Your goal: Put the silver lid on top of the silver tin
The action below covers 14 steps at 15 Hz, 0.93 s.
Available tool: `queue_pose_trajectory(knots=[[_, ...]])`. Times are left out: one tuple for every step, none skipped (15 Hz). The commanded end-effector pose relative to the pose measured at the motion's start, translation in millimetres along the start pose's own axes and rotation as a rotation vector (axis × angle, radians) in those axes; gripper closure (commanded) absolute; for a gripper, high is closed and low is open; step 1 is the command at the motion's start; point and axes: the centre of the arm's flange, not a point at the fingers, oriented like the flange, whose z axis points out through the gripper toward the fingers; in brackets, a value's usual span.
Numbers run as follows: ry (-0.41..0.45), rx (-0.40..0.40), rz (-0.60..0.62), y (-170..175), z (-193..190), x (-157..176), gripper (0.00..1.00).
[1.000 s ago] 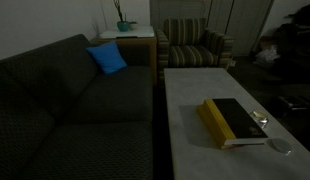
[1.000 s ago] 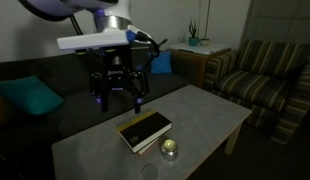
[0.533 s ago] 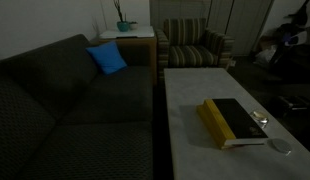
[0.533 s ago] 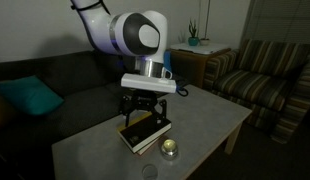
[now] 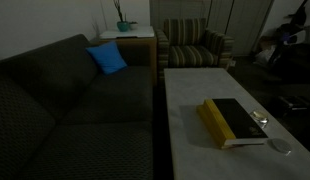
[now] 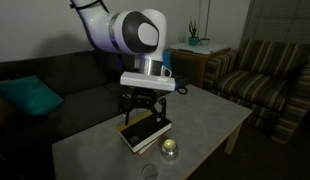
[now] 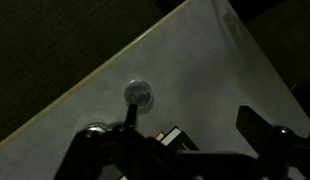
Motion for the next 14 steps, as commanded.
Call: queue_pose_trajectory(knots=[[-0.010,0.083,-0.002,5.4,39.9,17.2,0.00],[-0.016,0.108,-0.012,3.5,56.8,21.2,0.00],[-0.029,0.135,-0.004,2.6,77.0,26.0,0.00],[-0.037,0.164,-0.001,0.6,94.6,26.4,0.00],[-0.042,0.189,0.010,-1.1,111.5,27.0,0.00],[-0.052,0.212,0.032,-1.1,129.3,27.4,0.00],[-0.063,0.236,0.061,0.4,144.6,27.0,0.00],[-0.070,0.258,0.102,4.3,160.8,24.9,0.00],[-0.068,0.269,0.132,7.7,172.8,23.8,0.00],[-0.058,0.274,0.162,14.4,184.7,23.0,0.00],[-0.051,0.283,0.185,20.6,193.7,23.3,0.00],[-0.047,0.285,0.211,27.8,203.2,24.8,0.00],[-0.047,0.291,0.228,35.8,211.4,27.4,0.00],[-0.056,0.261,0.184,12.2,196.6,15.5,0.00]])
